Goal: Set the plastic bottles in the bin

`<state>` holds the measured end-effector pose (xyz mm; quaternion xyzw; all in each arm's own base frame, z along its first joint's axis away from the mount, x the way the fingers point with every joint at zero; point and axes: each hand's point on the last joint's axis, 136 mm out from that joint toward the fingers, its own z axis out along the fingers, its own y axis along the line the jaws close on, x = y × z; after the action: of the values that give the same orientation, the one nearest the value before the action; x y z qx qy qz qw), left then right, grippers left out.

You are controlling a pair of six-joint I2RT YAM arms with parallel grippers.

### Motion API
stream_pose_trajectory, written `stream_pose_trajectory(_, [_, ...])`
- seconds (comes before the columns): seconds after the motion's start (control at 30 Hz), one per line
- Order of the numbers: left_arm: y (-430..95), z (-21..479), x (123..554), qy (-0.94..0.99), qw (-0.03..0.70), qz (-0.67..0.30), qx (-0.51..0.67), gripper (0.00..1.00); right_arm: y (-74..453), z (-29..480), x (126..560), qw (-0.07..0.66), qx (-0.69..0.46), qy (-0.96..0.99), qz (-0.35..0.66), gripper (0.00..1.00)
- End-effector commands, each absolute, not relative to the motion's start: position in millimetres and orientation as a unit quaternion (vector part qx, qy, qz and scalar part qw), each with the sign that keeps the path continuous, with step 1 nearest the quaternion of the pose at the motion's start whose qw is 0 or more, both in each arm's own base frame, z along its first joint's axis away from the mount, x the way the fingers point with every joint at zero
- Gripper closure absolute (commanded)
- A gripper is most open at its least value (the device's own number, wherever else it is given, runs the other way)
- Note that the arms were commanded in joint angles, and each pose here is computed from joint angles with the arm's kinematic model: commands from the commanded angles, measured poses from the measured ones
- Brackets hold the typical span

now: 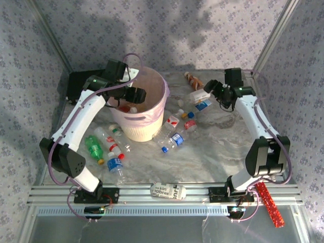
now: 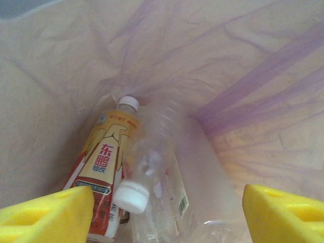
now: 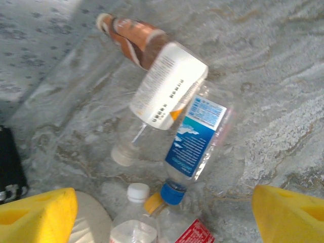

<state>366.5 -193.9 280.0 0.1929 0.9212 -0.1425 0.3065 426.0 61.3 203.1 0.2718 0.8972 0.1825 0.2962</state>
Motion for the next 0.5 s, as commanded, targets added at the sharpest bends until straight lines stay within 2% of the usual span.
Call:
stream_pose_trajectory(0.0, [-188.4, 279.1, 368.0, 0.924, 0.303, -0.13, 0.196, 0.19, 57.7, 188.0, 436.1, 0.302, 0.304, 0.889, 0.162, 0.09])
stream_pose_trajectory(0.47, [-187.2, 314.7, 358.7, 0.907, 0.343, -0.143, 0.199, 0.14, 99.9, 153.5, 506.2, 0.298, 0.325, 0.89, 0.118, 0.13])
